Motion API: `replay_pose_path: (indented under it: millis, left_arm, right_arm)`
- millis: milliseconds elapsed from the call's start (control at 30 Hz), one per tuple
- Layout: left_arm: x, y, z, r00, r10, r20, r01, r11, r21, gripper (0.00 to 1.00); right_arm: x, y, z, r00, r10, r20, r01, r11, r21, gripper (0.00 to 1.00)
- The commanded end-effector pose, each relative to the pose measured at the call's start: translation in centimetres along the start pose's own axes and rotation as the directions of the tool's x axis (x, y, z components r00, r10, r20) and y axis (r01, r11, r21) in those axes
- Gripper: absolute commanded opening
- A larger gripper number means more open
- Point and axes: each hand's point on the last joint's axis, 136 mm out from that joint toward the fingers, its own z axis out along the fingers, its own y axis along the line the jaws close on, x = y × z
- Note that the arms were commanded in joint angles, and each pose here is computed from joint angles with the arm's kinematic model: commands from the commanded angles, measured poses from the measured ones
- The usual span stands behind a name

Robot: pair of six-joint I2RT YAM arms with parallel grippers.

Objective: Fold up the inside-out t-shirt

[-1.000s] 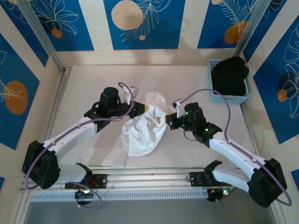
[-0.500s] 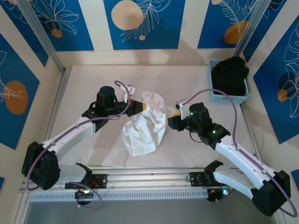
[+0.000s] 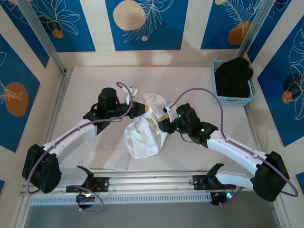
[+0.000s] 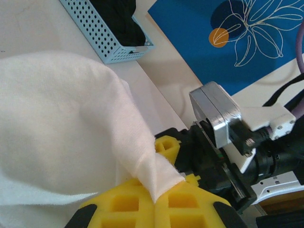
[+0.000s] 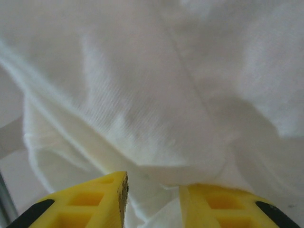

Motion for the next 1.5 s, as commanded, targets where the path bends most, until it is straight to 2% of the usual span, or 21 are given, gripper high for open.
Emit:
replay_pose_path:
  millis: [0,100,267,400,600,700,767,933,1033,1100,1300,1467]
  left_arm:
    - [-1.6,-1.9,-0.7,0.998,0.058,0.041,-0.06,0.997,0.055,0.0]
    - [-1.5,-1.9,-0.6,0.998,0.058,0.039,-0.061,0.997,0.057,0.0]
    - [-1.3,-1.3,-0.5,0.998,0.06,0.034,-0.061,0.998,0.026,0.0]
    - [-1.4,1.5,-0.7,0.997,0.059,0.043,-0.053,0.99,-0.128,0.0]
    - [-2.3,6.6,-0.9,0.993,0.095,0.064,-0.065,0.926,-0.372,0.02]
    - [-2.5,8.4,-1.0,0.994,0.093,0.063,-0.054,0.889,-0.454,0.06]
    - [-2.3,8.9,-1.2,0.994,0.096,0.049,-0.06,0.873,-0.485,0.12]
    - [-0.2,7.5,-2.4,0.985,0.173,-0.01,-0.152,0.835,-0.529,0.36]
    - [1.4,5.9,-3.3,0.97,0.24,-0.028,-0.217,0.814,-0.539,0.46]
    - [2.3,4.9,-3.5,0.957,0.288,-0.042,-0.266,0.81,-0.523,0.48]
    - [4.0,1.0,-0.1,0.913,0.4,-0.081,-0.406,0.873,-0.27,0.47]
    - [3.5,1.6,2.7,0.911,0.394,-0.121,-0.412,0.883,-0.224,0.44]
  right_arm:
    - [-3.5,-0.7,-0.2,0.993,0.049,0.107,-0.053,0.998,0.031,0.34]
    - [-3.8,-0.7,0.4,0.992,0.064,0.113,-0.066,0.998,0.012,0.33]
    - [-4.2,0.4,0.4,0.993,0.059,0.103,-0.055,0.997,-0.045,0.11]
    - [-4.6,1.6,-1.8,0.991,0.074,0.111,-0.058,0.988,-0.14,0.0]
    - [-5.3,4.5,-5.2,0.979,0.186,0.089,-0.132,0.898,-0.419,0.0]
    - [-5.5,4.6,-5.3,0.966,0.247,0.072,-0.184,0.861,-0.475,0.0]
    - [-5.5,4.4,-5.1,0.959,0.273,0.072,-0.204,0.847,-0.491,0.0]
    - [-5.7,3.1,-4.4,0.941,0.332,0.071,-0.261,0.84,-0.475,0.0]
    - [-5.6,2.5,-3.9,0.934,0.352,0.061,-0.284,0.836,-0.47,0.0]
    - [-5.6,2.2,-3.7,0.933,0.357,0.056,-0.291,0.834,-0.468,0.0]
    - [-5.6,1.7,-3.9,0.929,0.364,0.062,-0.297,0.836,-0.461,0.0]
    - [-5.4,1.5,-4.2,0.926,0.371,0.069,-0.302,0.839,-0.452,0.0]
